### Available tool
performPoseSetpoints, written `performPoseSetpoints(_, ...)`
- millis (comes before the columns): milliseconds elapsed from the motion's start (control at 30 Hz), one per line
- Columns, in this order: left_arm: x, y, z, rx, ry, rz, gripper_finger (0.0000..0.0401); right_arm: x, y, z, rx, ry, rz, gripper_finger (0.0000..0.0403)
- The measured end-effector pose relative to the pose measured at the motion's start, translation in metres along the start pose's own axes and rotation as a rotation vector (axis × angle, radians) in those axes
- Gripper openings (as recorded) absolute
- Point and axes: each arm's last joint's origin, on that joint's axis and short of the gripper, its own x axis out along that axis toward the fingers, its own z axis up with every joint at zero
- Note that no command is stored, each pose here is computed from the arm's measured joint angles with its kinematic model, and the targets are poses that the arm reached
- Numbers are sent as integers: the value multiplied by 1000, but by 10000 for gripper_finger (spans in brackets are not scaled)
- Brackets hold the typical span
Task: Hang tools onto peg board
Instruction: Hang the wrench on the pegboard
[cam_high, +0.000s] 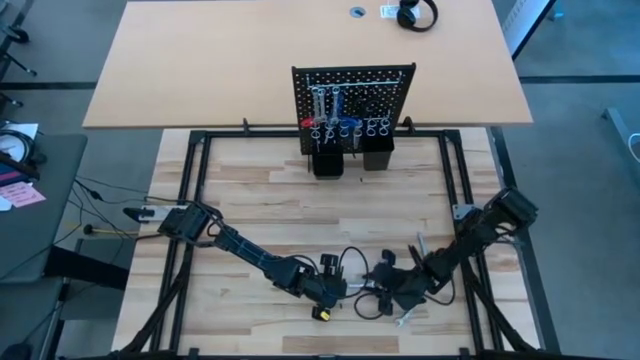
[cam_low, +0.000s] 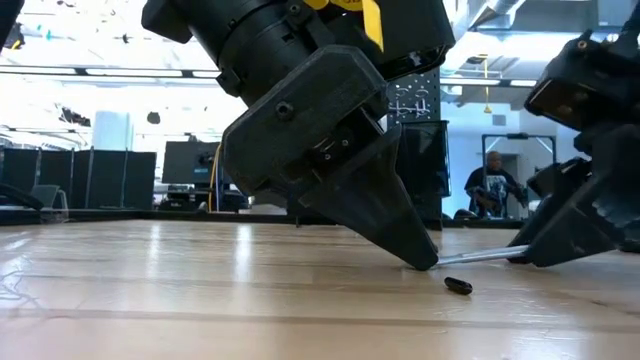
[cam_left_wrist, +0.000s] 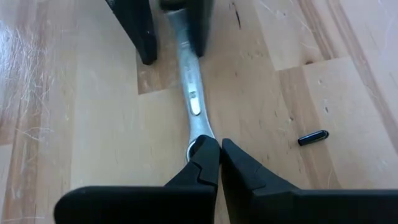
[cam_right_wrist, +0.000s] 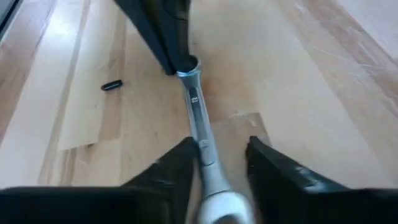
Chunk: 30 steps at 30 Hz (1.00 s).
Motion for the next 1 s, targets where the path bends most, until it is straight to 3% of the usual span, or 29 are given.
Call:
performPoseSetpoints(267, 0, 1, 0, -2, -3, 31, 2, 0, -1, -3, -6, 45, 41, 41)
performPoseSetpoints(467, -7, -1, 3, -2, -9, 132, 2, 0, 0, -3, -6, 45, 45, 20)
performPoseSetpoints(633, -43, 0, 9, 24, 18, 284, 1, -1, 2, -3, -32, 2, 48, 20)
performPoseSetpoints(833, -99, -4, -3, -41, 1, 579, 1, -3, 9, 6, -8, -185, 28, 20)
performPoseSetpoints(1000, -113, -12, -22, -124, -146, 725, 0, -11, 14, 41, 50, -537, -51, 20)
